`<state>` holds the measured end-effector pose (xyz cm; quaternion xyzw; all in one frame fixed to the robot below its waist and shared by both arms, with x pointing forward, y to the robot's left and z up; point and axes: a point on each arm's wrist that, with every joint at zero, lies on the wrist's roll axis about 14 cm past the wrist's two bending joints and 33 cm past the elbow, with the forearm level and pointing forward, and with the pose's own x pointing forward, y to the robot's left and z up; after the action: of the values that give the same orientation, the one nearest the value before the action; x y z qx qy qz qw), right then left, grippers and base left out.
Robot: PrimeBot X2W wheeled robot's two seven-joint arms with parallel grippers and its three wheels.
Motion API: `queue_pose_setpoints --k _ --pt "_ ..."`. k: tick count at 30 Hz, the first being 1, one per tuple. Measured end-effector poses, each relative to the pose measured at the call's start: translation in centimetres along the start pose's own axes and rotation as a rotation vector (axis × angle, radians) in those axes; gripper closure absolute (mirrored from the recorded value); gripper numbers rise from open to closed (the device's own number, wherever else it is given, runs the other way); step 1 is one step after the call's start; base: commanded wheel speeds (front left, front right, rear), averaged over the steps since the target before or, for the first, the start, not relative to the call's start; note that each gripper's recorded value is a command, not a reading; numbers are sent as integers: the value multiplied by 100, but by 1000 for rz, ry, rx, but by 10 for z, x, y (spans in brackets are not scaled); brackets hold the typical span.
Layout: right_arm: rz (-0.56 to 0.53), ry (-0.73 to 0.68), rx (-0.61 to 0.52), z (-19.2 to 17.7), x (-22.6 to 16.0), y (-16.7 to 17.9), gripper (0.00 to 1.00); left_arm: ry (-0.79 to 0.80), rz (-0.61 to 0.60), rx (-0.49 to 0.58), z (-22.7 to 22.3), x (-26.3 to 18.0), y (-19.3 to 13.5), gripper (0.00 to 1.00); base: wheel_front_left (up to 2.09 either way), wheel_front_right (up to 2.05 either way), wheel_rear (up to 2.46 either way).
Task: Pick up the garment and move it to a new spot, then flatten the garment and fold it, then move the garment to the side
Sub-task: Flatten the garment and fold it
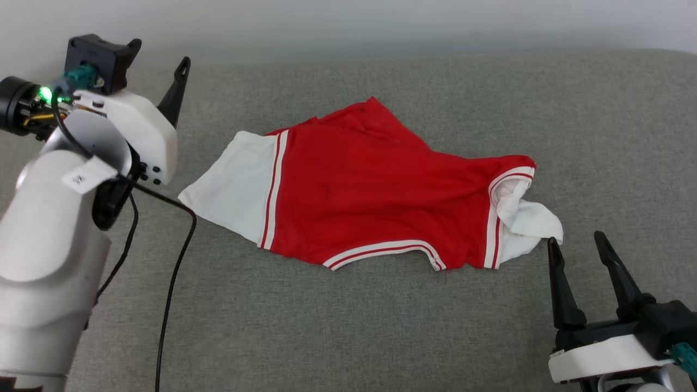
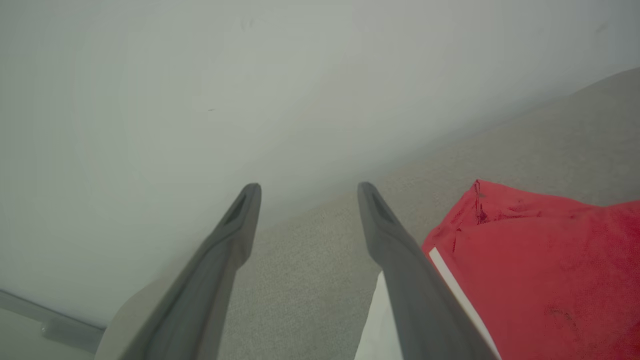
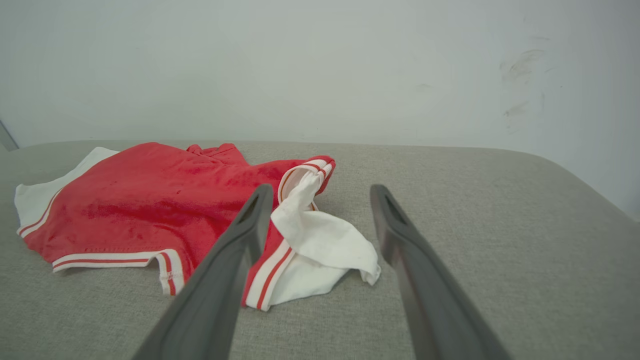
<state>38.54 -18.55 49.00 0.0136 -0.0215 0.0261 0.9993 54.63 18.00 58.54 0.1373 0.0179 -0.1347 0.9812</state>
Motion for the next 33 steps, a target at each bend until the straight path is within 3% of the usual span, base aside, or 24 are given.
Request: queue_pose_setpoints --k 9,18,24,30,31,32,33 --pt "-27 37 -9 -16 13 -11 0 519 -159 -101 -85 15 -13 0 0 0 0" --pt "-54 66 -22 -29 23 -21 0 928 -298 -126 -165 -11 -39 0 0 0 0" --pt "-58 71 -22 -33 29 -23 0 1086 -318 -133 -206 -26 -45 0 0 0 0" --pt "-67 79 -22 -35 28 -27 0 1127 -325 -191 -219 -29 -53 0 0 0 0" --pt "-68 79 -23 -36 28 -27 0 1115 -322 -206 -219 -28 -53 62 0 0 0" --pt "-69 79 -22 -36 28 -27 0 1106 -320 -215 -219 -27 -53 100 0 0 0" --pt "-70 78 -22 -35 29 -28 0 1095 -322 -216 -217 -27 -54 100 0 0 0"
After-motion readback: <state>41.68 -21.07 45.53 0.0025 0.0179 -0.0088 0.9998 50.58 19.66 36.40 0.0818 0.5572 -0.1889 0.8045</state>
